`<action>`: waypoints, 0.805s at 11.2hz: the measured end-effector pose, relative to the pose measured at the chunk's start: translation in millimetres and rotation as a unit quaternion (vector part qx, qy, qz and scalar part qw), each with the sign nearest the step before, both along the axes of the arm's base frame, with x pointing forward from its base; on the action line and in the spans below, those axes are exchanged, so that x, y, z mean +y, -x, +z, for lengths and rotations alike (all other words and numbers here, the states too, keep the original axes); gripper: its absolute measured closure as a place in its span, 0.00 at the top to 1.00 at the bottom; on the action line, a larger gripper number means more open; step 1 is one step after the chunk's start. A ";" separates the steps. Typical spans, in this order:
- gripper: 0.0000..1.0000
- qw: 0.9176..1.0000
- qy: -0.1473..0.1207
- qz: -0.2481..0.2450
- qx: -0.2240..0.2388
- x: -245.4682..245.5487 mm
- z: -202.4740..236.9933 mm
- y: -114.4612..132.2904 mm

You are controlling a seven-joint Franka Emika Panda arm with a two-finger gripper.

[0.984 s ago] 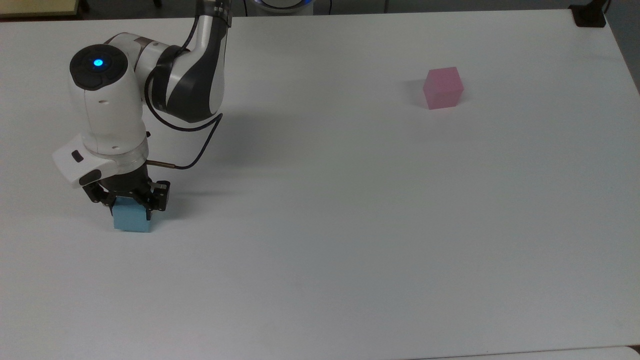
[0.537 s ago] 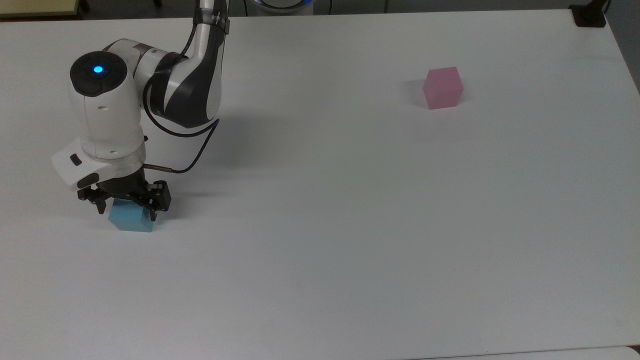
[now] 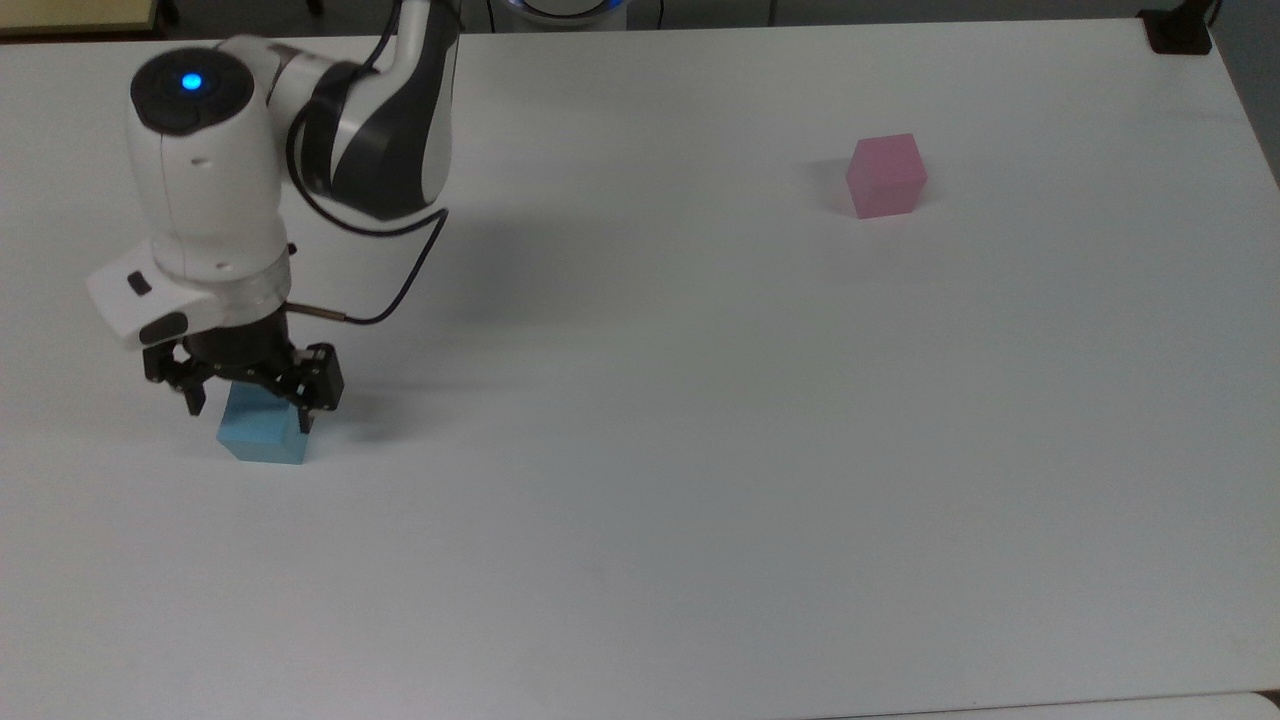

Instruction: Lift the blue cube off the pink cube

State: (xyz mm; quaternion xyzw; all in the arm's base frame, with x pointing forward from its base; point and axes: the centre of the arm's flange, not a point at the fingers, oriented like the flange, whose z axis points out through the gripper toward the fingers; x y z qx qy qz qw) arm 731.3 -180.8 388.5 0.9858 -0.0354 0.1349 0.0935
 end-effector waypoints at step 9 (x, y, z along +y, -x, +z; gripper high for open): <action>1.00 0.980 -0.085 0.083 0.163 190.7 205.4 136.4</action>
